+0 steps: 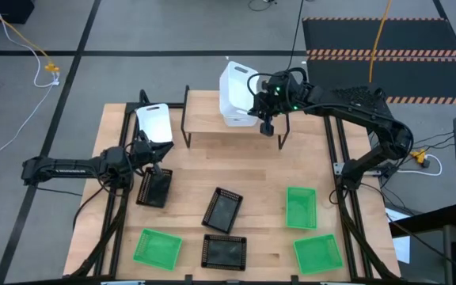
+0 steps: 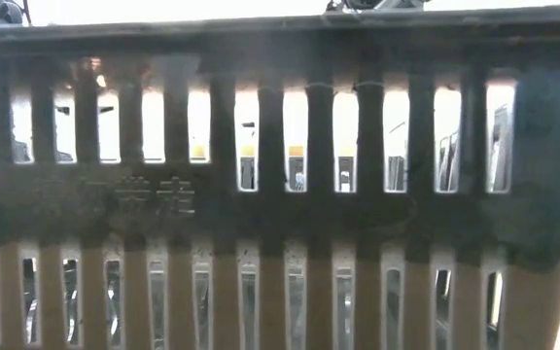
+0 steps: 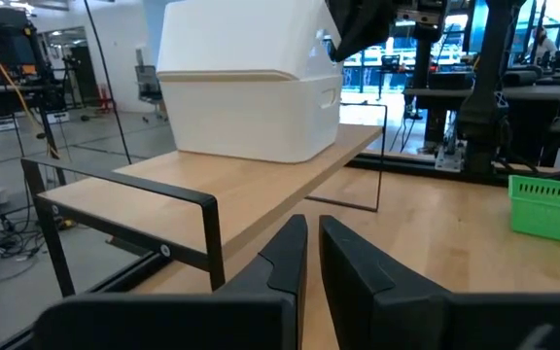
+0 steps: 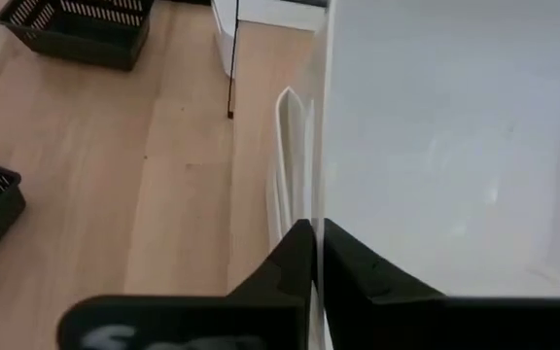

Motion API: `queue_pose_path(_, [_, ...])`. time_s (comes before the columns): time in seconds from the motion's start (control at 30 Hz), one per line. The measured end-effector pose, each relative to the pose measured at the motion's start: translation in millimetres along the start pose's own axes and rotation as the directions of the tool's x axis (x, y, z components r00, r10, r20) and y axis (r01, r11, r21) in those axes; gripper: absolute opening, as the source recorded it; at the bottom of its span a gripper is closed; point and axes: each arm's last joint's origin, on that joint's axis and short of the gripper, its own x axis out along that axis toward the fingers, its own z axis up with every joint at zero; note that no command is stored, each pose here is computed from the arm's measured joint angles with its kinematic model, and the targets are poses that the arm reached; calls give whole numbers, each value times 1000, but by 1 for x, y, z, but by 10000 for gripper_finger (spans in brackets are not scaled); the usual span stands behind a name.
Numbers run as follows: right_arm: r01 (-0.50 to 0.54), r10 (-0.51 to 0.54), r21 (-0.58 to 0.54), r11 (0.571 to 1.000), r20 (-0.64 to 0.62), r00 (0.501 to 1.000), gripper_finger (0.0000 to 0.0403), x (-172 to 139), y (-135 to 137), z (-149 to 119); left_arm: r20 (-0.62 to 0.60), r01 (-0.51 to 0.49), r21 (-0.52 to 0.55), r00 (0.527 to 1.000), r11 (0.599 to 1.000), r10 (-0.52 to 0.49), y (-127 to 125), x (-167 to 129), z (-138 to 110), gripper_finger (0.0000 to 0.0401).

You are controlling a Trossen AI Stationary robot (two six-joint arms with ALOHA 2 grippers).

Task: Stack baskets on shelf by color
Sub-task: Stack the right white bin on top of the other white bin on the shelf

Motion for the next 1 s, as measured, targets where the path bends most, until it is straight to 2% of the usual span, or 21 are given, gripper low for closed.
queue_pose_path(0.37, [68,-60,-52,996,128,990,3,-20,-9,29,0,0,4,1000,1000,0,0,0,0,35])
queue_pose_path(0.57, [79,-70,-57,995,138,988,2,-33,-11,41,1,-1,4,1000,1000,1,0,0,0,35])
queue_pose_path(0.77, [213,-204,-94,972,96,974,1,-47,-16,52,6,-32,7,999,999,32,1,0,1,35])
queue_pose_path(1.0, [162,-162,-92,982,5,987,1,-50,-10,48,46,-42,34,998,999,41,1,0,5,35])
